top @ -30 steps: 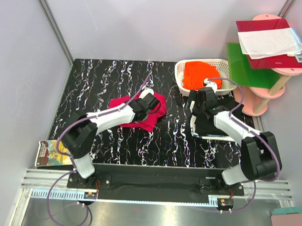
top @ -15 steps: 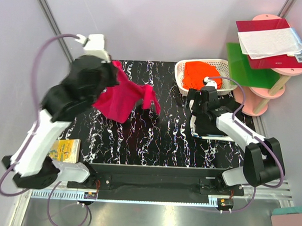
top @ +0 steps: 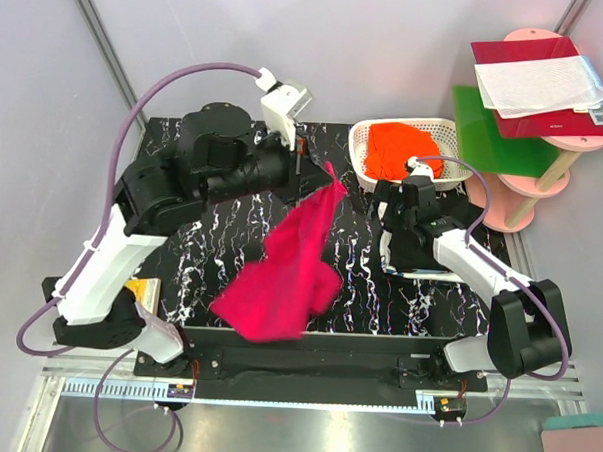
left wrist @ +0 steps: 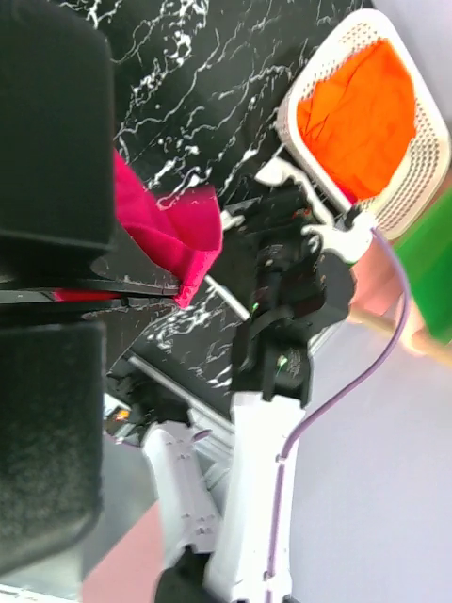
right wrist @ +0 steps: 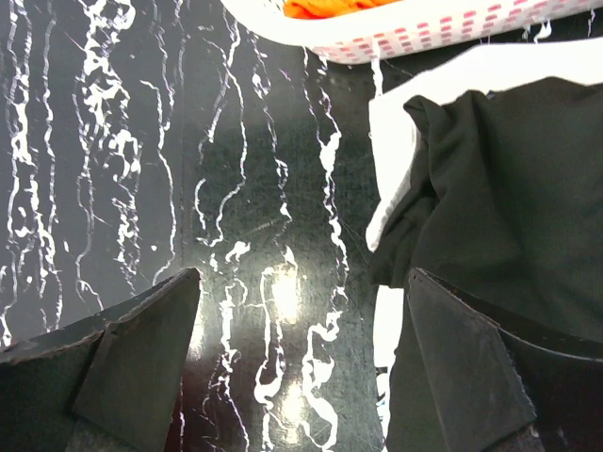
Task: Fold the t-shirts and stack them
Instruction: Flatten out the tshirt
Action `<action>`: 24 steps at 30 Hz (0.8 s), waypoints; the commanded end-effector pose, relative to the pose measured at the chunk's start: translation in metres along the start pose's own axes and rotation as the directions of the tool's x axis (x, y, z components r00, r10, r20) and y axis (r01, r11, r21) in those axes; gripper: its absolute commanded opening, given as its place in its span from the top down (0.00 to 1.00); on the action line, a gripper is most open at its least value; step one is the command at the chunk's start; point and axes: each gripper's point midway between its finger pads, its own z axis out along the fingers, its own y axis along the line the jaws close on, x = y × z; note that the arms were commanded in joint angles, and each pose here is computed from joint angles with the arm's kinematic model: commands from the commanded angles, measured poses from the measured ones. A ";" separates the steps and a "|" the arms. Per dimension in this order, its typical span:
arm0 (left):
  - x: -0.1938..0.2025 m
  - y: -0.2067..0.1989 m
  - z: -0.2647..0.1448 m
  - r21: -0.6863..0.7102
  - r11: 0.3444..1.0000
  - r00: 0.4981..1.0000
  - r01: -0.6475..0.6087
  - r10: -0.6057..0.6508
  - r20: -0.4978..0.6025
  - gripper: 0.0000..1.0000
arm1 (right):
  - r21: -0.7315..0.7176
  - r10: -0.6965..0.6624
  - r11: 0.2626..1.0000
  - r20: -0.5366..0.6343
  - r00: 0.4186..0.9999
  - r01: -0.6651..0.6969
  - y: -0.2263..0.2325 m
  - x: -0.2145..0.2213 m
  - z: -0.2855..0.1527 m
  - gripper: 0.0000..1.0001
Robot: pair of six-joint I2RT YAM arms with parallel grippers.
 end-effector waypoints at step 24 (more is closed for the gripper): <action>0.128 0.408 -0.002 -0.961 0.261 0.896 0.088 -0.443 -0.038 0.01 | -0.011 0.024 1.000 -0.016 1.000 -0.025 0.001 0.008 0.005 0.00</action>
